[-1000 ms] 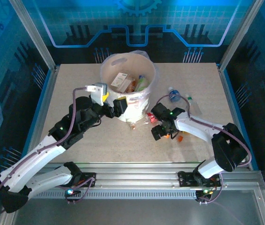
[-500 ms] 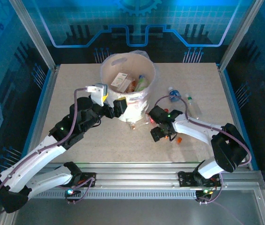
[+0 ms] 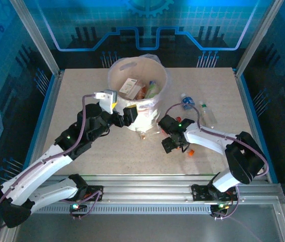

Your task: Put the plastic bottles in the bin

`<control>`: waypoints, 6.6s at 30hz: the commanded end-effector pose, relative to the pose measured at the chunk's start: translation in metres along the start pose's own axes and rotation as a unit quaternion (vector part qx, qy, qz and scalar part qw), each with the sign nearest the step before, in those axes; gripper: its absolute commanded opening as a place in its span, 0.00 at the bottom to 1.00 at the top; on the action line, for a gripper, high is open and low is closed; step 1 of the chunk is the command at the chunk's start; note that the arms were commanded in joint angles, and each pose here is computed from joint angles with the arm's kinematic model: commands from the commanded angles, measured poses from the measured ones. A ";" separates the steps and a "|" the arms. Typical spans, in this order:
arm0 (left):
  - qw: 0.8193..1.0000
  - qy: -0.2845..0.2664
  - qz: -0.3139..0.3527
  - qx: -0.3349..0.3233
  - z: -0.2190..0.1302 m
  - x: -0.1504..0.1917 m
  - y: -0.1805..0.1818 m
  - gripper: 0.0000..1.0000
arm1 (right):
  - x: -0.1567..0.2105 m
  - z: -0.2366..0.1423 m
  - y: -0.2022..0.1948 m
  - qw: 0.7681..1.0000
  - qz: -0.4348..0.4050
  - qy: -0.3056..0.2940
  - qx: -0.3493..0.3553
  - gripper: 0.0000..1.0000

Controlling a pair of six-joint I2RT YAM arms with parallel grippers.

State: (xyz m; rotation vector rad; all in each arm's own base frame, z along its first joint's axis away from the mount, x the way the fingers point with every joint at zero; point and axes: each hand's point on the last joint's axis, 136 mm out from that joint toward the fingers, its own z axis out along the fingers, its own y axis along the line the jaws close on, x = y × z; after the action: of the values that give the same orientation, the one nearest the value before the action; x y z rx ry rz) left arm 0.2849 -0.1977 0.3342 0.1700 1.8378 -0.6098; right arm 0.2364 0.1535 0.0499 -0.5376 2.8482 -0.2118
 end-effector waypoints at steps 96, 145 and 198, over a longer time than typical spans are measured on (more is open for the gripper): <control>0.993 -0.084 -0.040 -0.070 -0.033 -0.025 0.030 0.99 | -0.290 -0.202 0.069 0.947 0.074 -0.256 -0.180 0.62; 0.983 0.109 0.109 0.097 -0.014 0.132 -0.014 0.98 | -0.075 -0.216 -0.139 0.922 0.298 -0.247 -0.025 1.00; 0.936 0.121 0.332 -0.011 0.150 0.236 -0.007 0.99 | -0.054 -0.173 -0.149 0.911 0.348 -0.218 -0.041 1.00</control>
State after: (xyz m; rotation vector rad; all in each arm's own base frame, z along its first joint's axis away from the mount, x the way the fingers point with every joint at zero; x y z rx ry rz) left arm 0.3157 -0.3223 0.0874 0.8710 1.8467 -0.1538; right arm 0.2905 0.0544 0.2546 0.3732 2.4286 0.1236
